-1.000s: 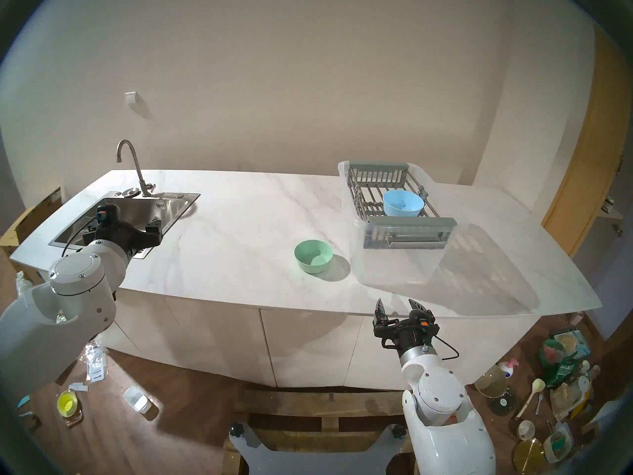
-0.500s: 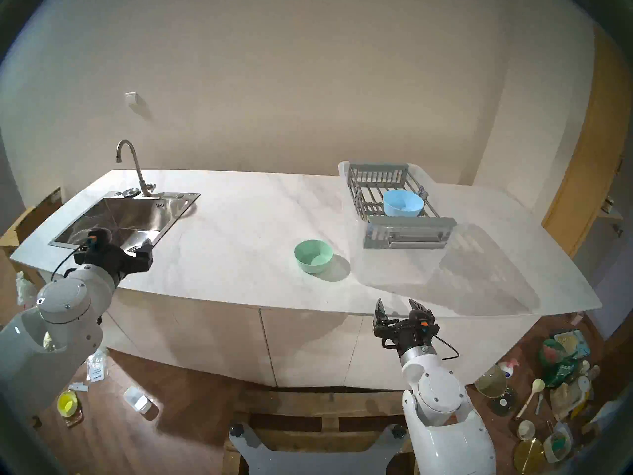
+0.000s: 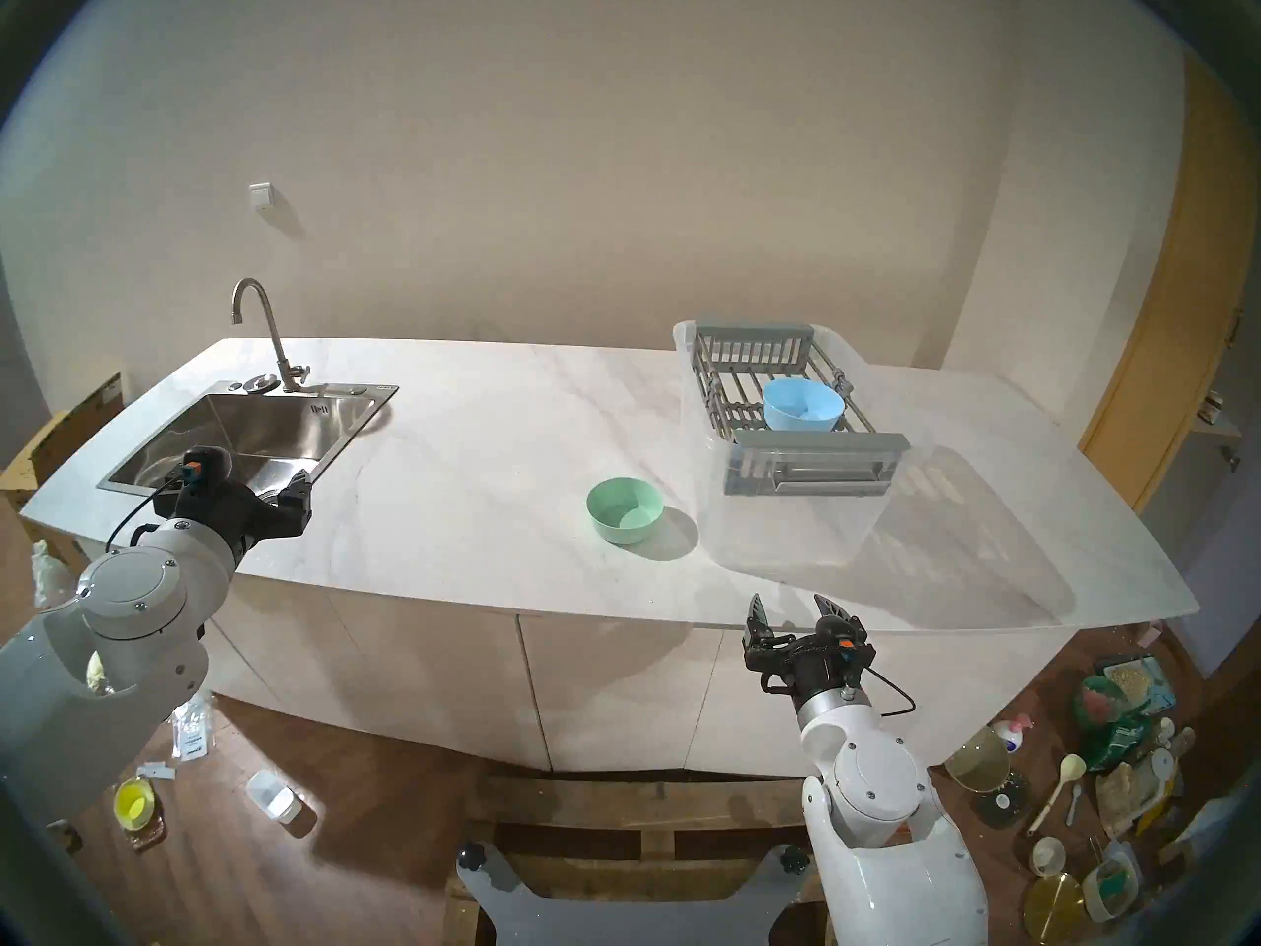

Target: Place the plate or bowl neatly into the plate slot of the drying rack

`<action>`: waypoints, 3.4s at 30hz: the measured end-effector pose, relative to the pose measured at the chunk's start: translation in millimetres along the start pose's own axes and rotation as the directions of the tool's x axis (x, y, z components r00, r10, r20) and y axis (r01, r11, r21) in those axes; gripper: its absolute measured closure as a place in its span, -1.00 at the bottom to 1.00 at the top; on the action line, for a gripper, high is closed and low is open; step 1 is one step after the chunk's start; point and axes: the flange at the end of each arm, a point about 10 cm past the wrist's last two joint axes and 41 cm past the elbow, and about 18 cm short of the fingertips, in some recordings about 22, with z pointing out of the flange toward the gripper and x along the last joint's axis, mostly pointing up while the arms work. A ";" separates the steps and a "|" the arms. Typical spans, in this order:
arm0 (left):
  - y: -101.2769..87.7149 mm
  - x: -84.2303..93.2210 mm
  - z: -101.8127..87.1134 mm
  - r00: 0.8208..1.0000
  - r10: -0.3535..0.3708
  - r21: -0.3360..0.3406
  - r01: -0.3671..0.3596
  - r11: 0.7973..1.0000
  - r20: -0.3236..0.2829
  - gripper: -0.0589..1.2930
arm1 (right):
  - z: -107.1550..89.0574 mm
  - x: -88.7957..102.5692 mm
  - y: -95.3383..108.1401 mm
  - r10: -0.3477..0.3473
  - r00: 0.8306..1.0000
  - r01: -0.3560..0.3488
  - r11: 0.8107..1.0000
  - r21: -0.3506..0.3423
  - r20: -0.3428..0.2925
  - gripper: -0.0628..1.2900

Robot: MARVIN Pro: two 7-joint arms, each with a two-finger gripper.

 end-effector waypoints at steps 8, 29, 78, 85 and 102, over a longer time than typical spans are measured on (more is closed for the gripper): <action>0.3 0.4 0.1 1.000 0.001 0.001 -0.001 1.000 -0.001 -0.94 | 1.6 79.7 3.6 -0.009 0.994 0.013 0.999 0.032 -0.111 -0.86; 0.4 1.0 0.2 1.000 0.002 0.002 -0.002 1.000 -0.002 -0.94 | -1.1 85.9 7.1 0.024 1.000 -0.025 0.998 0.065 0.007 -0.86; 0.5 1.3 0.3 1.000 0.003 0.002 -0.003 1.000 -0.003 -0.94 | -24.5 153.0 -136.3 -0.067 0.995 0.095 0.895 0.435 -0.079 -0.86; 0.6 1.4 0.2 1.000 0.003 0.002 -0.003 1.000 -0.003 -0.94 | -22.8 168.6 -157.7 -0.108 0.985 0.159 0.857 0.489 -0.133 -0.86; 0.7 1.4 0.3 1.000 0.003 0.002 -0.003 1.000 -0.003 -0.94 | -12.7 227.2 -196.0 -0.194 0.919 0.368 0.734 0.571 -0.342 -0.86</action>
